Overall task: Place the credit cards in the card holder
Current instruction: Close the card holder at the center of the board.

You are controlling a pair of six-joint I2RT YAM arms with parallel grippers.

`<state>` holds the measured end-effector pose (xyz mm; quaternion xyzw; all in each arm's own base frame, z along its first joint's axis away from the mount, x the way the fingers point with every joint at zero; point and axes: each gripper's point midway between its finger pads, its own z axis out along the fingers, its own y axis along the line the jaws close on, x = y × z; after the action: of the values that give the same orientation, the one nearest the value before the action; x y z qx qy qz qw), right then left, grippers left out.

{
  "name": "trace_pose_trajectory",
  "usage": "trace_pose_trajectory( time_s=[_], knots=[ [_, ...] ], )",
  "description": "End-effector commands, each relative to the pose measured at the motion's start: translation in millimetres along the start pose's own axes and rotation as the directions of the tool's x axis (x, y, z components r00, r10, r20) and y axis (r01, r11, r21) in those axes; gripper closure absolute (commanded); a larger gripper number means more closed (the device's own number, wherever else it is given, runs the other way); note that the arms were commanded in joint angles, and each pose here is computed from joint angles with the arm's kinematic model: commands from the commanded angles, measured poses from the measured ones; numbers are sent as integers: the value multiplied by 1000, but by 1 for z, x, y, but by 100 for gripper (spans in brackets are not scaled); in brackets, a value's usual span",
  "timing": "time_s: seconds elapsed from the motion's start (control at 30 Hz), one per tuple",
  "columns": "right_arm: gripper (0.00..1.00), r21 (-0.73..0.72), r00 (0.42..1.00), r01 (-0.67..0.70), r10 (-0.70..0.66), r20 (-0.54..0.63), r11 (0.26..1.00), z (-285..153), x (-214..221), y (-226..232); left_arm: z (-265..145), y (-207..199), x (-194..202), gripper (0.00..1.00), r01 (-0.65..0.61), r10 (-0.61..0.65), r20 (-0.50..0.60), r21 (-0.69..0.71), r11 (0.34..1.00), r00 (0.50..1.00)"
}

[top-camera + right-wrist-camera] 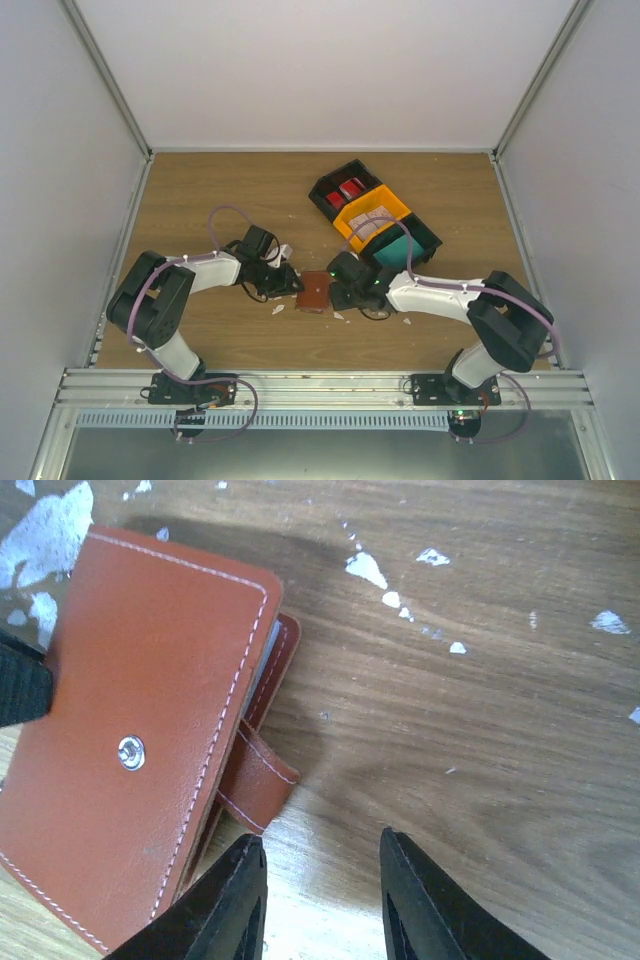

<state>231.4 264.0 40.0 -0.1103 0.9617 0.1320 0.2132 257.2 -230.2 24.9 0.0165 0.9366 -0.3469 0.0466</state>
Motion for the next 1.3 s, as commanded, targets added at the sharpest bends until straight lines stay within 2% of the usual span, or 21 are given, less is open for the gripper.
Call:
trace_pose_trajectory(
  time_s=[0.0,0.17,0.37,0.6,0.83,1.0,1.27],
  knots=[
    [67,-13,996,94,-94,-10,996,9,3,12,3,10,5,69,-9,8,-10,-53,999,1000],
    [64,-89,990,143,-144,0,986,17,1,32,6,12,7,64,-4,3,-15,-69,998,1000],
    [64,-29,989,145,-144,41,989,31,-12,30,11,19,11,64,-4,1,-24,-122,993,1000],
    [71,45,980,114,-120,158,992,41,-28,28,11,46,19,75,12,-15,-9,-256,967,1000],
    [70,32,959,25,-33,281,999,38,-47,27,14,65,25,83,19,-25,-17,-323,946,1000],
    [70,25,967,-33,25,253,999,50,-50,15,16,71,28,86,18,-28,-25,-337,941,999],
    [70,189,968,-175,134,212,966,33,-41,-32,15,63,25,86,9,-16,-21,-309,951,1000]
  ],
)
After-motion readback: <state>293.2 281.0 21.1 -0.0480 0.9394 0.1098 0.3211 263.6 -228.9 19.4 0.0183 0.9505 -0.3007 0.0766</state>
